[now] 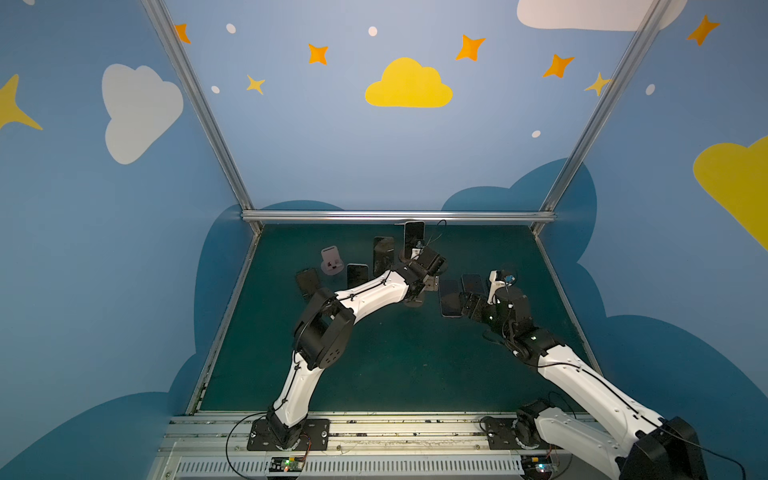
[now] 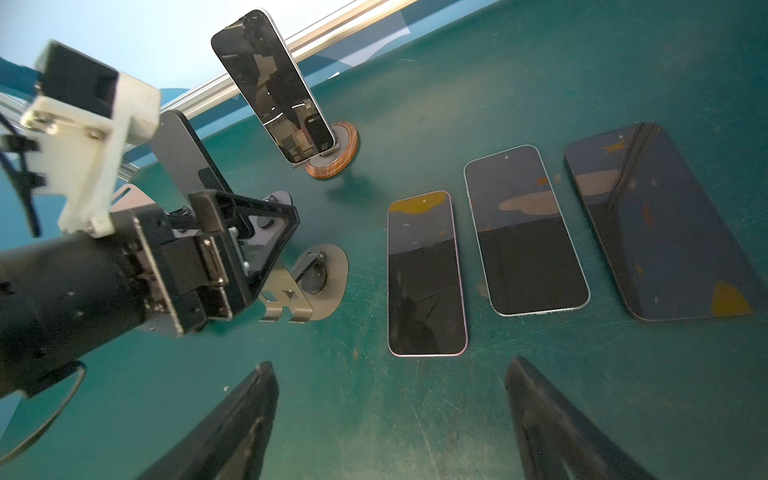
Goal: Remove the phone from the phone stand
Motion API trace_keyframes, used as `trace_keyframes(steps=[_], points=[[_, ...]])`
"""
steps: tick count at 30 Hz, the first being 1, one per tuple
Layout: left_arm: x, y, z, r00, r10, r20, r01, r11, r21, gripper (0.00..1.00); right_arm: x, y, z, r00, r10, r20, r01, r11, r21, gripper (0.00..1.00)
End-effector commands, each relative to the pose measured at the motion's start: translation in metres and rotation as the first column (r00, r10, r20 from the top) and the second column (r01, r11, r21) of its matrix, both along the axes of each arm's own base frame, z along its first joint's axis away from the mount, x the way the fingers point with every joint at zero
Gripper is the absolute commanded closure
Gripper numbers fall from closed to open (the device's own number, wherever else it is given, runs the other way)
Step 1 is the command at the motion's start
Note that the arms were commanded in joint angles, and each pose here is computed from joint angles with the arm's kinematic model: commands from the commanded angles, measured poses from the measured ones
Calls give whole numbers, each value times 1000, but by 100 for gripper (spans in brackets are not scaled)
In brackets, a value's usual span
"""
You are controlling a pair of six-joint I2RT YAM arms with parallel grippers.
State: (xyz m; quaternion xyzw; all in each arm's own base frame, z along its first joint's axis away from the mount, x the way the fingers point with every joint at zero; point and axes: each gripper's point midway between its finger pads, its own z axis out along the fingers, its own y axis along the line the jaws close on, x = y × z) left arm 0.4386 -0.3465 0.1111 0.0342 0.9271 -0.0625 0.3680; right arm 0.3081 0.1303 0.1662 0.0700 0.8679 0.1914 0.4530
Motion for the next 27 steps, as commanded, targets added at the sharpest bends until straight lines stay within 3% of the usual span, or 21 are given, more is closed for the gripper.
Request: trace_keyframes(steps=[1, 9, 19, 27], points=[[-4, 10, -16, 998, 59, -25, -57, 997, 56, 14, 2, 2, 10, 1000, -6, 23, 6, 1000, 17, 14], [-12, 14, -24, 997, 77, -32, -75, 995, 70, 14, 2, 4, 9, 1000, 4, 14, -4, 1000, 18, 14], [-4, 16, -26, 995, 103, -6, -102, 992, 75, 34, 2, 3, 8, 1000, 1, 10, -1, 1000, 15, 14], [-3, 14, -26, 997, 80, -14, -79, 994, 75, 36, 0, 3, 13, 1000, 8, 19, -9, 1000, 23, 14]])
